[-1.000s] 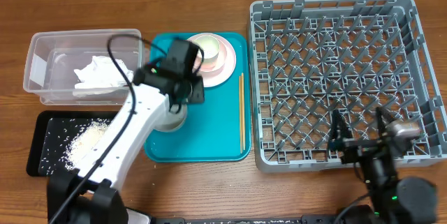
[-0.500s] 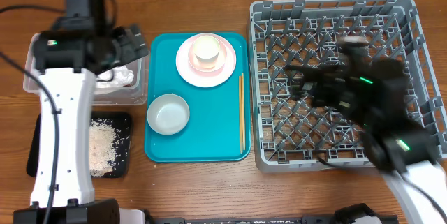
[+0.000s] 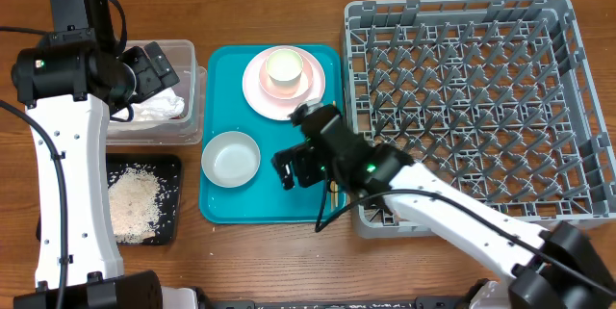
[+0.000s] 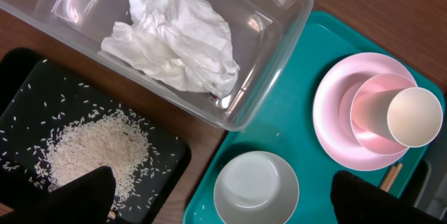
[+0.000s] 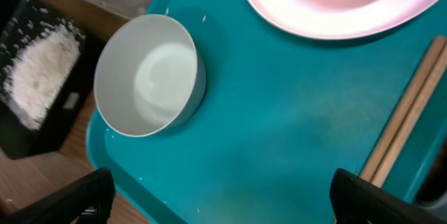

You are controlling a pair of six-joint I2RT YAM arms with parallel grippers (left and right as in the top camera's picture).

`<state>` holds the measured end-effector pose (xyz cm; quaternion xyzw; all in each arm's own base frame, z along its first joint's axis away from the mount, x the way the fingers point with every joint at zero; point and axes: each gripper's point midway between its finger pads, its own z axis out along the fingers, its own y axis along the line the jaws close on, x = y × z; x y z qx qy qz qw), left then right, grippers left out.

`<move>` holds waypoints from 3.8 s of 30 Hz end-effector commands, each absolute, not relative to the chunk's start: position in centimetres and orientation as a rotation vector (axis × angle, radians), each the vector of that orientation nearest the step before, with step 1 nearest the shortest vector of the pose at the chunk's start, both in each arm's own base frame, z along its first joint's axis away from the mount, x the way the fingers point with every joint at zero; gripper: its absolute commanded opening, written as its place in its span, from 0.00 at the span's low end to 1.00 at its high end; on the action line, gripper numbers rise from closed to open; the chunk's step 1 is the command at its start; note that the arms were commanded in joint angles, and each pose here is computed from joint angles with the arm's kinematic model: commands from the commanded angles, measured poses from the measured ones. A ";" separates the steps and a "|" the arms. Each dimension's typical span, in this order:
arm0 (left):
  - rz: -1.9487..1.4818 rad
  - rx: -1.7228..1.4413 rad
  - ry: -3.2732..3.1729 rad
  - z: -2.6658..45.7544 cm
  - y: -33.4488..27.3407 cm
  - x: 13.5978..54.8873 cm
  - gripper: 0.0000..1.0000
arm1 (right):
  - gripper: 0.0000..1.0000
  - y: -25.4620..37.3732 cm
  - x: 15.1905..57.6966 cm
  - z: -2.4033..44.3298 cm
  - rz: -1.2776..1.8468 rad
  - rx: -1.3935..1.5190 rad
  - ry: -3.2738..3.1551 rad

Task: Sort waste into correct bins and load items into the dishwasher
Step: 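Move the left arm back and reach the right gripper to the chopstick, then grasp the wooden chopstick with the right gripper and lift it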

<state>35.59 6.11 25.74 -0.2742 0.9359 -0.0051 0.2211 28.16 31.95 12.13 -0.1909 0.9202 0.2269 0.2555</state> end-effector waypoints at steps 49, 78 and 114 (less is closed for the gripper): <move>-0.007 -0.754 2.573 26.3 6.4 35.7 1.00 | 0.51 29.7 31.8 0.8 0.299 0.004 2.658; -0.007 -0.754 2.572 26.3 6.4 35.7 1.00 | 0.38 30.3 33.5 3.7 0.234 -0.123 2.588; -0.007 -0.754 2.573 26.3 6.4 35.7 1.00 | 0.18 29.6 31.5 0.5 0.202 -0.119 2.712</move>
